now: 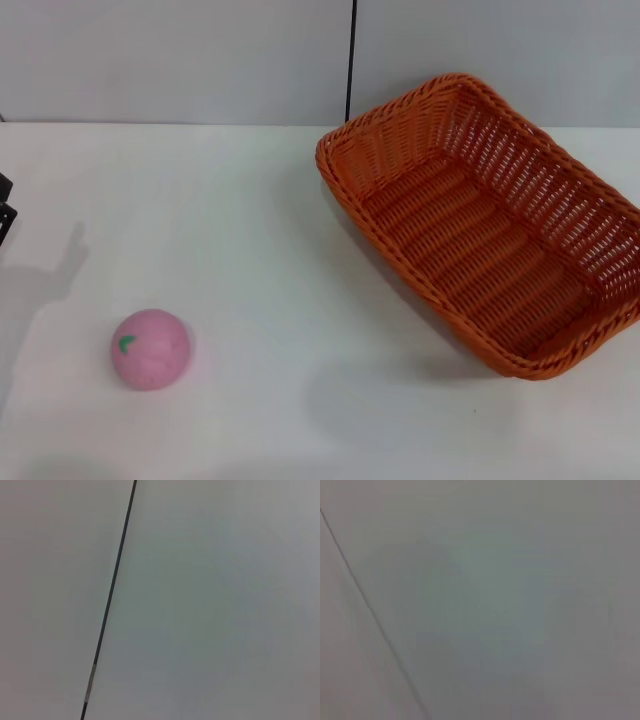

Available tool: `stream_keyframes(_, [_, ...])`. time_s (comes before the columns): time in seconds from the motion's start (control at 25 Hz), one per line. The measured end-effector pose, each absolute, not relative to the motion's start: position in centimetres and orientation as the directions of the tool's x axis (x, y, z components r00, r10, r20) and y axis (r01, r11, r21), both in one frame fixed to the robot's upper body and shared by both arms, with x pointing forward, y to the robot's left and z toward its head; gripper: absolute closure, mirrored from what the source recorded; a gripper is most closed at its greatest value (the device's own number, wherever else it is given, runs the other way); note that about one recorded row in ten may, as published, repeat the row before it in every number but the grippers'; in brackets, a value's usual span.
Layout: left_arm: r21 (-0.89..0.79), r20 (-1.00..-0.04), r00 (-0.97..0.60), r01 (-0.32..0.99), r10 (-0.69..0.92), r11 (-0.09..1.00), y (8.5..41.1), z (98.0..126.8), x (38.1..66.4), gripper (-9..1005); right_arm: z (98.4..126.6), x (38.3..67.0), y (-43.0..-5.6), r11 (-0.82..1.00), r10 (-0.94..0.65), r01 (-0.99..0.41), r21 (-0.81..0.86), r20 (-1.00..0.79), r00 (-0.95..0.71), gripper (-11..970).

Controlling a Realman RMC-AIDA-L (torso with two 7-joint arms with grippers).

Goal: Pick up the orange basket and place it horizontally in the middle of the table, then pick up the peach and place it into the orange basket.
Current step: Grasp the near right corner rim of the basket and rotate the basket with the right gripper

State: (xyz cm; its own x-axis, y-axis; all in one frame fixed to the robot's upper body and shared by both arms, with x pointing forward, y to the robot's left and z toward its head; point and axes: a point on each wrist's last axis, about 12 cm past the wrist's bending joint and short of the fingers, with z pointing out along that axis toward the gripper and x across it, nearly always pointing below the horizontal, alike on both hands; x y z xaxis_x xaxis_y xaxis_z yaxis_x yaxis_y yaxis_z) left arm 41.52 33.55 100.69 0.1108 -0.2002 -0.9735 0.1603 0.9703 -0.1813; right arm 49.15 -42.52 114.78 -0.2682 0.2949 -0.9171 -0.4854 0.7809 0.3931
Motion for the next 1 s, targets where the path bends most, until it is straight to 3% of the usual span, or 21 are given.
stream_keyframes(0.12, [-0.191,-0.972,0.109,0.160,-0.210,0.968,33.6,100.7,41.4,183,118.2,50.8,-43.1,0.749,0.220,-0.480,0.457,-0.854,-0.471,340])
stream_keyframes(0.32, [-0.202,-0.970,0.100,0.170,-0.221,0.964,33.5,100.6,41.3,183,120.3,53.3,-43.3,0.764,0.115,-0.402,0.505,-0.719,-0.685,343])
stream_keyframes(0.52, [-0.204,-0.971,0.091,0.170,-0.221,0.964,33.5,100.5,41.1,183,120.5,55.9,-41.3,0.781,-0.022,-0.388,0.489,-0.600,-0.800,347])
stream_keyframes(1.0, [-0.219,-0.971,0.068,0.147,-0.231,0.964,33.5,99.9,40.0,182,117.8,58.8,-37.7,0.776,-0.076,-0.386,0.499,-0.533,-0.843,356])
